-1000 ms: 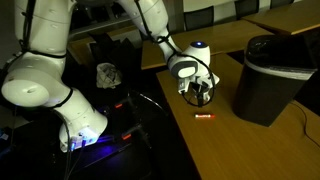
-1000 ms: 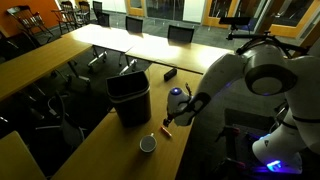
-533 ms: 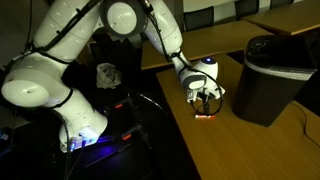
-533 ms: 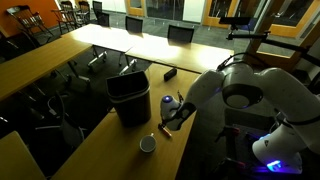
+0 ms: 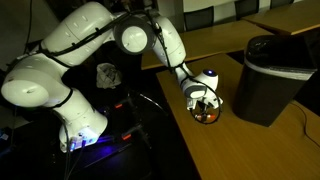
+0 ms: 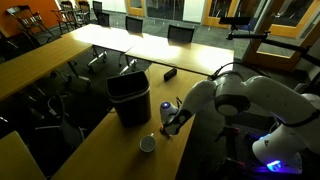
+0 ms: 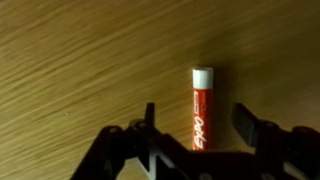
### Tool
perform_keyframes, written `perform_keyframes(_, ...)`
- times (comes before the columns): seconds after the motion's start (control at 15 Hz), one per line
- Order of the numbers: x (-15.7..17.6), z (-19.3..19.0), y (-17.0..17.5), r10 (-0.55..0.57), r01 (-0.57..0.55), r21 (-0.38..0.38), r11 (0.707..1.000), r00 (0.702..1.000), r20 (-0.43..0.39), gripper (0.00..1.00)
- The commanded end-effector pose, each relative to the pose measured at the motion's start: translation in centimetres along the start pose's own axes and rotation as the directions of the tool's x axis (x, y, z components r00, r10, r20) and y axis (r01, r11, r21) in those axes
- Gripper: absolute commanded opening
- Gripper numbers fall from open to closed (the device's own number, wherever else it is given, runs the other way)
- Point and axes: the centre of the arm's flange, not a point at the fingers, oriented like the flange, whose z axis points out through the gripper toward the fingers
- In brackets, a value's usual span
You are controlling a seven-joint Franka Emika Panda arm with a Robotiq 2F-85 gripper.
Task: Take the marker from the table and put it in the white cup
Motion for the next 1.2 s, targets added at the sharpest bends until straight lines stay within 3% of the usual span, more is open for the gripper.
perform_keyframes(0.0,0.6,0.3,-0.3,0.002,-0.003,0.024,1.000,1.000,0.025,0.54)
perform_keyframes(0.47,-0.2,0.0,-1.2,-0.018,0.018,0.010,1.000,0.999,0.029,0.02)
perform_keyframes(0.67,-0.7,-1.6,-1.8,0.010,-0.013,0.042,0.999,0.997,0.074,0.05)
perform_keyframes(0.8,-1.2,-3.4,-2.7,0.041,-0.051,0.066,0.997,0.988,0.150,0.05)
perform_keyframes(1.13,-1.4,-8.8,-4.8,0.126,-0.191,0.148,0.970,0.922,0.367,0.05)
